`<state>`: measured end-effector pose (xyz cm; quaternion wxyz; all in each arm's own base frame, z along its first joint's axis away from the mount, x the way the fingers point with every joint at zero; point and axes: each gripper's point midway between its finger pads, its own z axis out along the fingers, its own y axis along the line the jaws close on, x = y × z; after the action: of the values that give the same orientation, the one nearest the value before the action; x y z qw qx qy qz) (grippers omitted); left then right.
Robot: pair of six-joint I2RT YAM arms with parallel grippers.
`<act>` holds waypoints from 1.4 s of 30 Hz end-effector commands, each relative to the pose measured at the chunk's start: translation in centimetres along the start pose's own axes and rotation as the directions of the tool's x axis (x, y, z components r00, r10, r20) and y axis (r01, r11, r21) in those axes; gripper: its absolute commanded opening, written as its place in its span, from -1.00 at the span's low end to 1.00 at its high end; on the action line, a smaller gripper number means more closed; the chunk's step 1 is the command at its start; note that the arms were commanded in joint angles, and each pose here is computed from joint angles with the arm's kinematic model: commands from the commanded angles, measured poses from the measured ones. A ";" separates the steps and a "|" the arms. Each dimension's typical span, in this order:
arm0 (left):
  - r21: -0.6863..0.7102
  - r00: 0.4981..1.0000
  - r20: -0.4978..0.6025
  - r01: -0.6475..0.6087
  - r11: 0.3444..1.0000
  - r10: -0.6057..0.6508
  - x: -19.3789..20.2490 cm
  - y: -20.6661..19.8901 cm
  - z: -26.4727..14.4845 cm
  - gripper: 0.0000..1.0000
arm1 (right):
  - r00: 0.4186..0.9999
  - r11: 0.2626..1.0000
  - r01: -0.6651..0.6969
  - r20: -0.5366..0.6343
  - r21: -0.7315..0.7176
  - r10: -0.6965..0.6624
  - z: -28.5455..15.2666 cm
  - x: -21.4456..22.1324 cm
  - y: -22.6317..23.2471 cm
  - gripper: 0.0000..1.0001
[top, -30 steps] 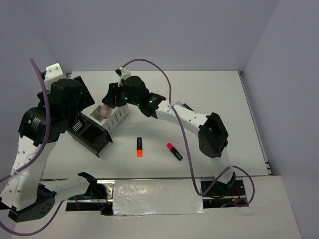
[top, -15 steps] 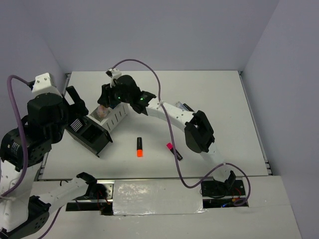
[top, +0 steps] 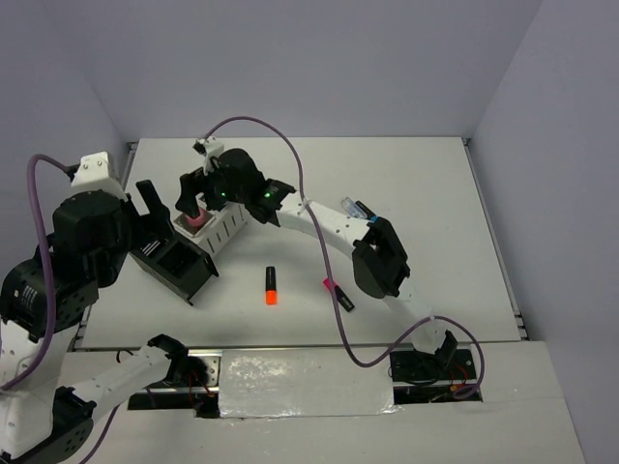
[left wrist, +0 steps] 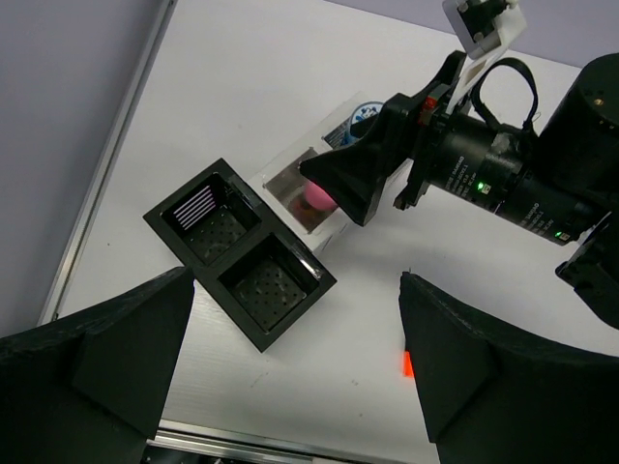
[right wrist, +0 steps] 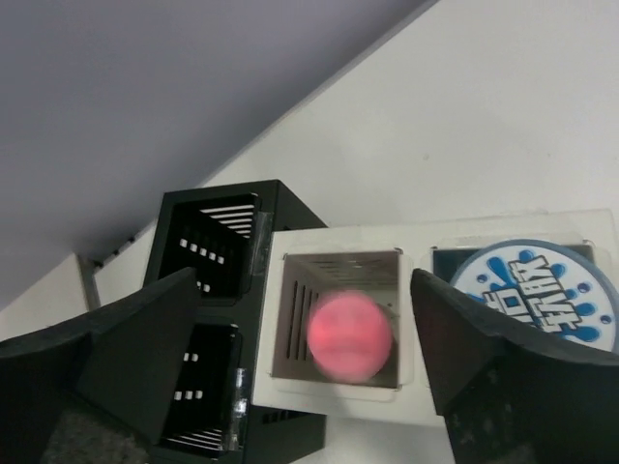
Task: Sort the stationery into containers
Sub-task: Place the stationery in the storage box, then pick up the pen from the center of the board.
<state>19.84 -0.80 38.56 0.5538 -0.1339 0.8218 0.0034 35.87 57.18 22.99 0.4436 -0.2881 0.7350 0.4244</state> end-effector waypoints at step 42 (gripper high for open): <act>0.307 0.897 -0.440 0.097 0.947 0.051 13.4 -10.7 7.2 0.99 | 0.845 0.724 -0.073 -0.343 0.685 0.410 -31.0 15.5 -16.4 0.11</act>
<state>23.40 -12.34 23.85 0.3467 -0.0382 0.9258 -0.1456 33.21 21.44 11.34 0.2812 -0.1205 0.9439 0.1243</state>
